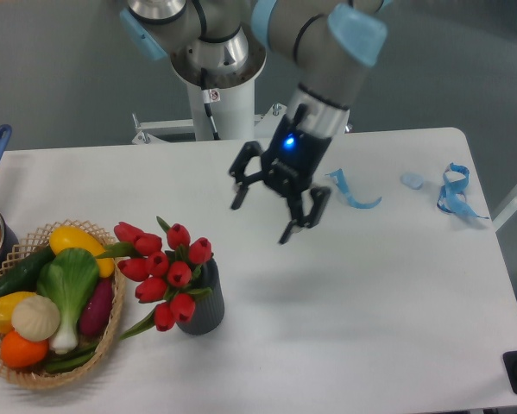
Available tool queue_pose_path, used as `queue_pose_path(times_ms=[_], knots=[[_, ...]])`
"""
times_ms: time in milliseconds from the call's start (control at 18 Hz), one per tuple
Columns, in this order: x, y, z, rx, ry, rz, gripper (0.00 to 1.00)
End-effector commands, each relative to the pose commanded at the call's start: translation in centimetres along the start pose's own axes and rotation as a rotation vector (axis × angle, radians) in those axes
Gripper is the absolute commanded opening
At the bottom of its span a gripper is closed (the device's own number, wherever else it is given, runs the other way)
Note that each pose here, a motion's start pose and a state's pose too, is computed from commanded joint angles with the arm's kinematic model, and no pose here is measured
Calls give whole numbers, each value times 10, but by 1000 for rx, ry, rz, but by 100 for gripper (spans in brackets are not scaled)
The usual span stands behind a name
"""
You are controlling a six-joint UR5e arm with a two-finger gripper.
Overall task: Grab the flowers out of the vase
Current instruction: 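Move the open gripper toward the red tulips in the black vase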
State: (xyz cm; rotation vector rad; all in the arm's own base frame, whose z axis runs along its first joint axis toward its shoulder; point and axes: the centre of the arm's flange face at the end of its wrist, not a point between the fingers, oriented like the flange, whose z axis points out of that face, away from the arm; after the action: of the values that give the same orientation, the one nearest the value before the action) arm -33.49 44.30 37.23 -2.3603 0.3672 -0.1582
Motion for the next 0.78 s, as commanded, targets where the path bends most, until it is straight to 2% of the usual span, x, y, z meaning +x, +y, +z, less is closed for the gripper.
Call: queue_pose_path(times_ms=[778], knots=[[11, -25, 57, 23, 33, 112, 100]])
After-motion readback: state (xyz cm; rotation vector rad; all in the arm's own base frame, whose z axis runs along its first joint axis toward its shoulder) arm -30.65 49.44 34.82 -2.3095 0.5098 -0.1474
